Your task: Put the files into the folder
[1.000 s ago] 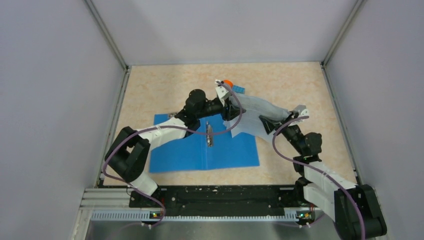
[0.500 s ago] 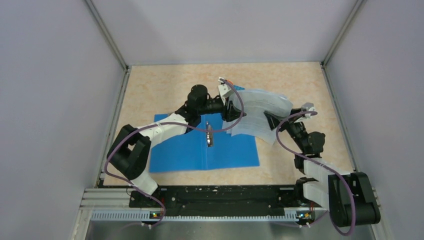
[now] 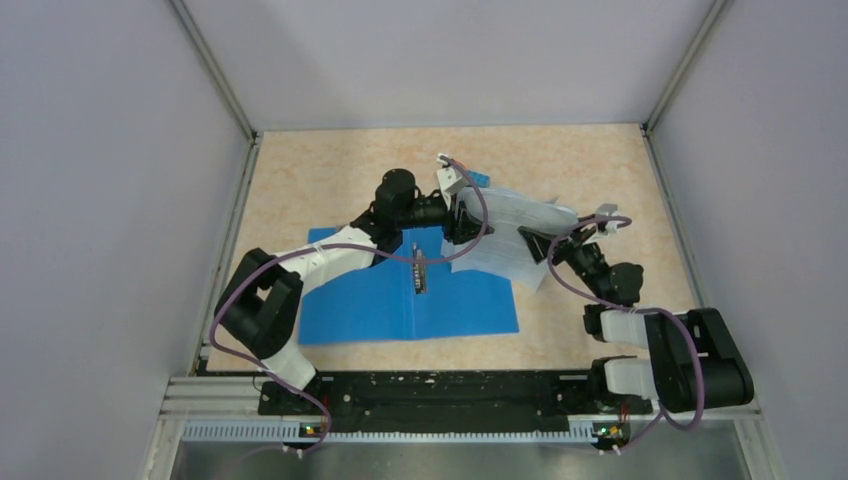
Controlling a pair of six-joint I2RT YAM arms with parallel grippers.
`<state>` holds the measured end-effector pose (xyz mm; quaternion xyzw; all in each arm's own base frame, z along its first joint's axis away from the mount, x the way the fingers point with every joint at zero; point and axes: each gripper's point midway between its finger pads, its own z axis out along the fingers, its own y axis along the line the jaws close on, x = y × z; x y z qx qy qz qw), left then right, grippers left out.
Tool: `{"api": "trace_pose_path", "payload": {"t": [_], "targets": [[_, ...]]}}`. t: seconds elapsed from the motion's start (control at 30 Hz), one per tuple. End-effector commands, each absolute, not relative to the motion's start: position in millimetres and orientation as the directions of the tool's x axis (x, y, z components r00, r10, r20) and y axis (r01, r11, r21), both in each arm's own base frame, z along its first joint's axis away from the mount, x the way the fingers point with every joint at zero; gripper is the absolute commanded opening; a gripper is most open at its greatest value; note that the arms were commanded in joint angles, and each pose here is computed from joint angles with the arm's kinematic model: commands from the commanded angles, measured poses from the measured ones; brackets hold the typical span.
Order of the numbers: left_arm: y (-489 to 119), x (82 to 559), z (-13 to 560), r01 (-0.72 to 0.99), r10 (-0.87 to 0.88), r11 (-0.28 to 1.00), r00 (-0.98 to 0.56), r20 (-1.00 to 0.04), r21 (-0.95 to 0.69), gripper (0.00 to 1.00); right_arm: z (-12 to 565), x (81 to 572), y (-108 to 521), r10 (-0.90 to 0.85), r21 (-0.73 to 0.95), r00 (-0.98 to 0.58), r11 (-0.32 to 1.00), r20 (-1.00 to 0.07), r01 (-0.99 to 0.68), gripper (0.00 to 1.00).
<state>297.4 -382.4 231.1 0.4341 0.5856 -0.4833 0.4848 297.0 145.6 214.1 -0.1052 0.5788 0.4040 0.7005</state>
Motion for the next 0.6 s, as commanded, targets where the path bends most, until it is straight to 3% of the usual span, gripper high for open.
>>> {"api": "trace_pose_path", "payload": {"t": [0.0,0.57], "targets": [[-382.9,294.9,250.7,0.985,-0.008,0.133,-0.109,-0.994,-0.109,0.53,244.0,293.4,149.1,0.464,0.241,0.112,0.634,-0.879,-0.735,0.62],[-359.5,292.5,254.1,0.983,0.015,0.164,-0.081,-0.997,-0.077,0.56,237.5,296.1,151.6,0.448,0.238,0.096,0.631,-0.889,-0.738,0.58]]}}
